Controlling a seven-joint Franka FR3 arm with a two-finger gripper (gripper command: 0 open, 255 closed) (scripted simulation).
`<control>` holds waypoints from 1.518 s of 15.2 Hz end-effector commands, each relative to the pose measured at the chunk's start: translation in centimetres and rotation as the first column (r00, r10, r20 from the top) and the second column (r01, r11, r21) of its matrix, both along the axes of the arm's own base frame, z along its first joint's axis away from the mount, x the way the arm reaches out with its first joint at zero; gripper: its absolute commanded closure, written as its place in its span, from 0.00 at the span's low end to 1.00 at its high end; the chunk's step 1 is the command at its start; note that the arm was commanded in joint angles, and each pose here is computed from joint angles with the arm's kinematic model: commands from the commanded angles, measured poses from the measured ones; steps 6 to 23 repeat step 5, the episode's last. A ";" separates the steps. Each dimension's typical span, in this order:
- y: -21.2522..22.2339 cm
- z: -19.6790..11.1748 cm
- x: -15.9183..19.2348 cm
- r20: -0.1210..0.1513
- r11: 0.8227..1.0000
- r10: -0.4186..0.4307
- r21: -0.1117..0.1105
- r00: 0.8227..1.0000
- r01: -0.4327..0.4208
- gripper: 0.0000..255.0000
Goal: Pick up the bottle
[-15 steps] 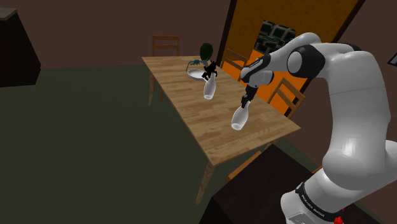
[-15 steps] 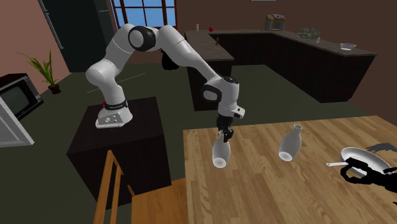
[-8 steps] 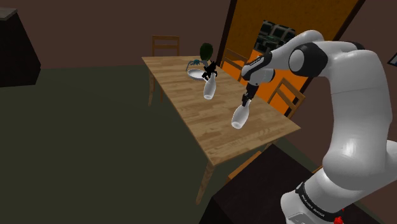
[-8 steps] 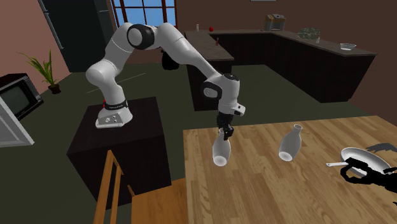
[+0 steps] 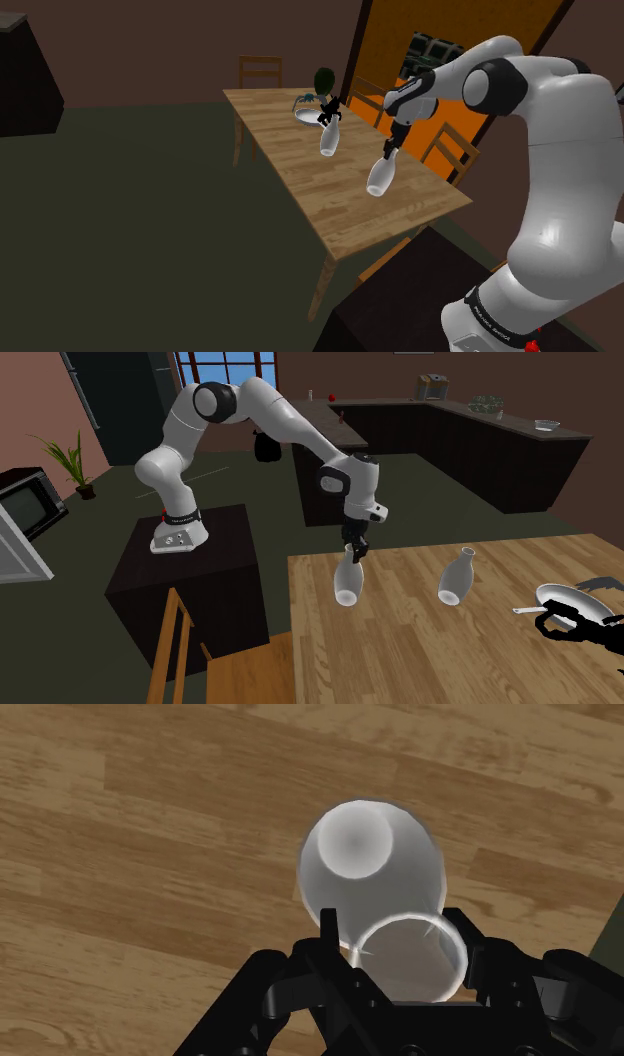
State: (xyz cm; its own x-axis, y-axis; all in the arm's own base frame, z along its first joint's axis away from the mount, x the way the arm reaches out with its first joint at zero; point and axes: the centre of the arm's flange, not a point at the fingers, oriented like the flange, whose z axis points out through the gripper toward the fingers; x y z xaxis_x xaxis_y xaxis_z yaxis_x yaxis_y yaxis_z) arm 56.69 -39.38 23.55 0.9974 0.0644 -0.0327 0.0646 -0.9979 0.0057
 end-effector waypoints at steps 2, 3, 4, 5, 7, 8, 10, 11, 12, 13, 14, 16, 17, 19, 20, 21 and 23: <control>0.0 1.6 0.0 0.000 1.000 0.000 0.000 1.000 0.000 1.00; 0.0 2.1 0.0 0.000 1.000 0.000 0.000 1.000 0.000 1.00; 0.0 2.2 0.0 0.000 1.000 0.000 0.000 1.000 0.000 1.00; 0.0 2.2 0.0 0.000 1.000 0.000 0.000 1.000 0.000 1.00; 0.0 2.2 0.0 0.000 1.000 0.000 0.000 1.000 0.000 1.00; 0.0 2.2 0.0 0.000 1.000 0.000 0.000 1.000 0.000 1.00; 0.0 2.2 0.0 0.000 1.000 0.000 0.000 1.000 0.000 1.00; 0.0 2.2 0.0 0.000 1.000 0.000 0.000 1.000 0.000 1.00; 0.0 2.2 0.0 0.000 1.000 0.000 0.000 1.000 0.000 1.00; 0.0 2.2 0.0 0.000 1.000 0.000 0.000 1.000 0.000 1.00; 0.0 2.2 0.0 0.000 1.000 0.000 0.000 1.000 0.000 1.00; 0.0 2.2 0.0 0.000 1.000 0.000 0.000 1.000 0.000 1.00; 0.0 2.2 0.0 0.000 1.000 0.000 0.000 1.000 0.000 1.00; 0.0 2.2 0.0 0.000 1.000 0.000 0.000 1.000 0.000 1.00; 0.0 2.2 0.0 0.000 1.000 0.000 0.000 1.000 0.000 1.00; 0.0 2.2 0.0 0.000 1.000 0.000 0.000 1.000 0.000 1.00; 0.0 2.2 0.0 0.000 1.000 0.000 0.000 1.000 0.000 1.00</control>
